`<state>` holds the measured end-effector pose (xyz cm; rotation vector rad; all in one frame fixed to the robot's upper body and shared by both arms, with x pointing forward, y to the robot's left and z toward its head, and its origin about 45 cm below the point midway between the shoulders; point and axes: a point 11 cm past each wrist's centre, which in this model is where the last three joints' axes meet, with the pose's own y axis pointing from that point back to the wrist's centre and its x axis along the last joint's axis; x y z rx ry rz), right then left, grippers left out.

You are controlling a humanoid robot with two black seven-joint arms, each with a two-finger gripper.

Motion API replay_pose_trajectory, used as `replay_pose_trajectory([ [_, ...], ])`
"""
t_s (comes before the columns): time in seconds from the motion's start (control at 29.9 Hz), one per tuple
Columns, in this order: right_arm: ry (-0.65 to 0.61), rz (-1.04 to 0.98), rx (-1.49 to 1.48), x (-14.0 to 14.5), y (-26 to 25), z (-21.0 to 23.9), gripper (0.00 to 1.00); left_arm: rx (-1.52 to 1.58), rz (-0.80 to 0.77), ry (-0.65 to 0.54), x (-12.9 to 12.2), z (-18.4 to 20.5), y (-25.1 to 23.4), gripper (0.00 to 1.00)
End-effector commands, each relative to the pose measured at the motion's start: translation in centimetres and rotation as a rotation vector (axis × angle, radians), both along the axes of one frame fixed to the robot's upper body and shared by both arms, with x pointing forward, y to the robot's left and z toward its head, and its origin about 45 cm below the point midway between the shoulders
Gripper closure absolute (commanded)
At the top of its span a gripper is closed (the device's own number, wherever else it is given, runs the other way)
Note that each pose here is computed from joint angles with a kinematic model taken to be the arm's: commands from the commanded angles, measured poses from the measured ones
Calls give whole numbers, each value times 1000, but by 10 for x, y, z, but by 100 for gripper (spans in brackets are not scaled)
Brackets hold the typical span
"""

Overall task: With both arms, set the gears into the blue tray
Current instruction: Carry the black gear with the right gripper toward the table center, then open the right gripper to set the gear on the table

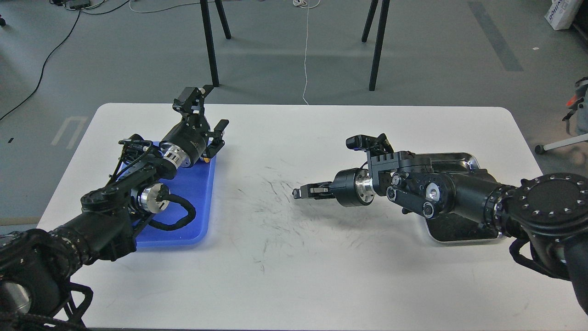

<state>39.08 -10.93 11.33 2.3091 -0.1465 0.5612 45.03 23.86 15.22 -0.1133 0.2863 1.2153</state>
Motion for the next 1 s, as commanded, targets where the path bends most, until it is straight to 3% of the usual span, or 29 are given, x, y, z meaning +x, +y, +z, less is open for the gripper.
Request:
replay_pose_trajectory([
  [0.0, 3, 0, 3, -1, 0, -1, 92, -1, 1, 0, 0, 0, 0, 0],
  [0.37, 29, 8, 5, -5, 2, -3, 85, 0, 2, 1, 0, 0, 1, 0],
  [0.43, 27, 8, 5, -5, 2, -2, 77, 0, 2, 1, 0, 0, 1, 0],
  [0.5, 24, 7, 4, -3, 2, -1, 56, 1, 3, 0, 0, 0, 1, 0],
  [0.53, 22, 9, 4, -3, 3, 1, 51, 2, 2, 0, 0, 0, 1, 0],
  [0.67, 13, 13, 4, 0, 4, 5, 49, 0, 2, -1, 0, 0, 1, 0],
  [0.77, 10, 12, 6, 1, 4, 6, 36, -1, 2, -1, 1, 1, 0, 0],
  [0.97, 6, 12, 7, 3, 5, 8, 24, 1, 1, -8, 2, 4, -1, 0],
])
